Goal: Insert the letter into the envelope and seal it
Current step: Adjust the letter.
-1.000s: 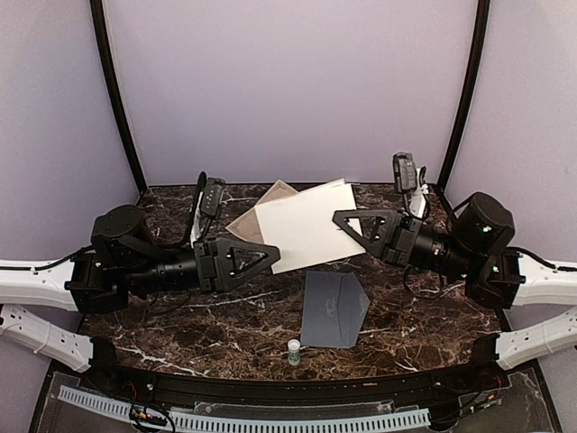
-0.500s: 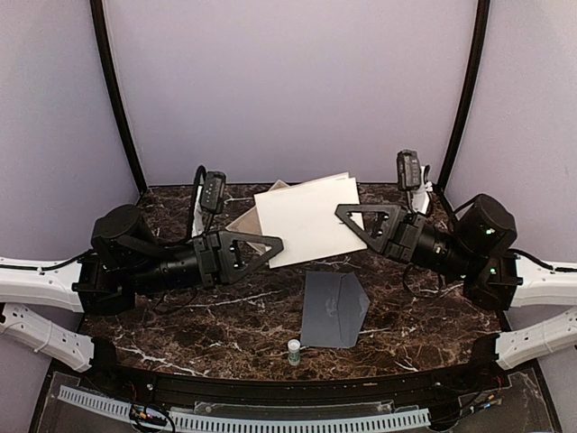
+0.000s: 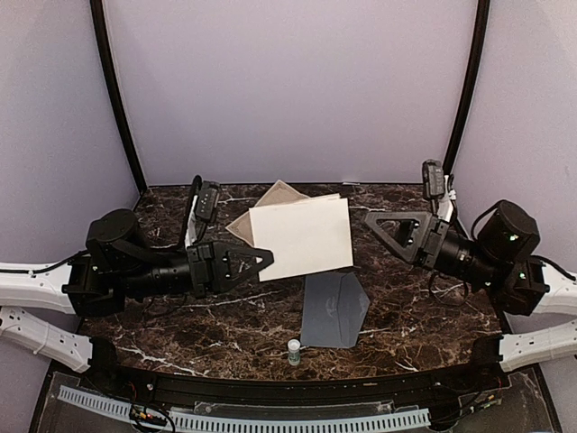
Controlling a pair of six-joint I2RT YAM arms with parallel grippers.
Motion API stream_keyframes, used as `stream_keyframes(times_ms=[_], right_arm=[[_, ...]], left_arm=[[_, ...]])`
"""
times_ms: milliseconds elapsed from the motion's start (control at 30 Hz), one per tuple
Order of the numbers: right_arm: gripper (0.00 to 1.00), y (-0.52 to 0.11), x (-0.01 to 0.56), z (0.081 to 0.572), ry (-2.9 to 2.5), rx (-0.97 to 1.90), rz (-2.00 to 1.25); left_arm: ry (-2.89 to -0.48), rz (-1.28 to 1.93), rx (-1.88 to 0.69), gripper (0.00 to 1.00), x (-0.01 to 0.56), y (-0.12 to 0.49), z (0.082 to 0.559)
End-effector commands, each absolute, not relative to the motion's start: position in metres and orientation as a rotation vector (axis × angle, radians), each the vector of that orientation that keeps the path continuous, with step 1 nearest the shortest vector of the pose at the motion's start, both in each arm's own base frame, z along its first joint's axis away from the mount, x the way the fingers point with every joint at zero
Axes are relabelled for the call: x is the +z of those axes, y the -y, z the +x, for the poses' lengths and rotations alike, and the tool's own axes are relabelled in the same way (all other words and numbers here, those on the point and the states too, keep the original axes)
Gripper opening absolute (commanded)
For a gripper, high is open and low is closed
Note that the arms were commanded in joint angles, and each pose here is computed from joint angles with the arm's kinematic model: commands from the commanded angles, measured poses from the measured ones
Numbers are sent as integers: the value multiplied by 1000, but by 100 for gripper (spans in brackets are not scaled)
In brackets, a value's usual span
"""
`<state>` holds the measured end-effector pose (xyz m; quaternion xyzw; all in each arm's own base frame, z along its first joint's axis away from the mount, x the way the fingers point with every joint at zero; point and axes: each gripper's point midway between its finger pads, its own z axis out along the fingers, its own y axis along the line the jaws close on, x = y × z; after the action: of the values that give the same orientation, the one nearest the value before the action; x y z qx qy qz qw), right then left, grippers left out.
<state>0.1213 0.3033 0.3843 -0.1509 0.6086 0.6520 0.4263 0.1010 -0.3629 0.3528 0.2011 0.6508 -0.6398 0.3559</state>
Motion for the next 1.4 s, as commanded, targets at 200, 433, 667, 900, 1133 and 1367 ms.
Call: stream_keyframes(times_ms=[200, 433, 667, 900, 1133, 1367], right_arm=[[87, -277, 352, 135, -1821, 1211, -504], [79, -307, 337, 106, -1972, 1206, -887], [71, -339, 313, 60, -2044, 1434, -1192], [71, -350, 300, 34, -2022, 1606, -1264], [60, -359, 285, 17, -2042, 1664, -1294], [21, -361, 285, 18, -2050, 1664, -1274]], left_arm=[[-1954, 933, -1552, 0, 289, 367, 58], [-2056, 1192, -1541, 0, 274, 377, 35], [-2096, 1311, -1519, 0, 267, 382, 27], [-2092, 1339, -1534, 0, 267, 381, 24], [-2082, 1375, -1527, 0, 265, 385, 23], [-2082, 1379, -1502, 0, 262, 389, 27]])
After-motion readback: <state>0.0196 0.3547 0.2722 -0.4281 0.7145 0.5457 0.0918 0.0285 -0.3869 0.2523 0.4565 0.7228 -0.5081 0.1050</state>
